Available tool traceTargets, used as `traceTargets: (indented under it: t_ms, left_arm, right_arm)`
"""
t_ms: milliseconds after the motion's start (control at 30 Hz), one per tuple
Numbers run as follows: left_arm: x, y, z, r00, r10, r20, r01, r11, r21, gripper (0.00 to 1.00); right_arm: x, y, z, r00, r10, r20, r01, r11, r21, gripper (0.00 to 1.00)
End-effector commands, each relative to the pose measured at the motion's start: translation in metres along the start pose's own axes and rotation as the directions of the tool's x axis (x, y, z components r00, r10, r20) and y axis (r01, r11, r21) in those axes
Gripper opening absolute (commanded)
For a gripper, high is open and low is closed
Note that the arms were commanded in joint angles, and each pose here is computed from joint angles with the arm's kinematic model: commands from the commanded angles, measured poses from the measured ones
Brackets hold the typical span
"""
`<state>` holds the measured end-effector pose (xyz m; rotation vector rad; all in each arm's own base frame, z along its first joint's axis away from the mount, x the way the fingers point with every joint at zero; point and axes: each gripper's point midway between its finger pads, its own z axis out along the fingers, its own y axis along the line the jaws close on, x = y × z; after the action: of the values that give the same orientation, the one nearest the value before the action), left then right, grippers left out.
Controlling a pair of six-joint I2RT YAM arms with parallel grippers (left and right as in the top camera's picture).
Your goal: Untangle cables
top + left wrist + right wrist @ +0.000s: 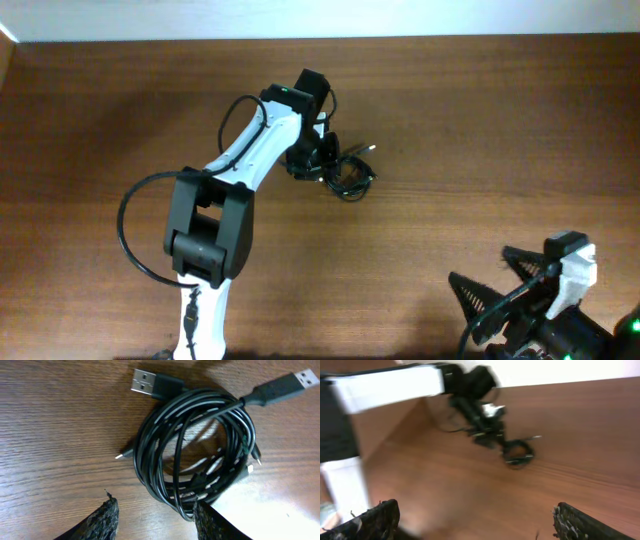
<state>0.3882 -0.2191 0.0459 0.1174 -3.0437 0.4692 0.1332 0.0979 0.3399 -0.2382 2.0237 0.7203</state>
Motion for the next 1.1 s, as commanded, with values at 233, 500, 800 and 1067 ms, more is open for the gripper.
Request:
traceTargets:
  t_ms: [233,500,800,1067]
  left_arm:
    - [-0.007,-0.008,0.005,0.998,-0.004,0.057,0.006,0.999,-0.039,0.44]
    - [-0.008,-0.004,0.007,0.997,0.004,0.073,0.002,0.997,-0.078,0.26]
    - [0.002,-0.001,0.036,1.0,-0.009,0.0,0.009,0.995,-0.098,0.21]
    - [-0.001,-0.005,0.029,1.0,-0.006,0.009,0.007,0.996,-0.088,0.0]
  right_arm:
    - [0.005,-0.043,0.022,0.918,0.39,-0.079,-0.373,0.913,0.167,0.98]
    - [0.021,-0.065,0.051,0.799,0.552,-0.238,-0.506,0.831,0.231,0.98]
    - [0.037,-0.08,0.066,0.702,0.629,-0.334,-0.552,0.777,0.302,0.99]
    - [0.039,-0.086,0.07,0.694,0.628,-0.351,-0.543,0.777,0.317,0.98]
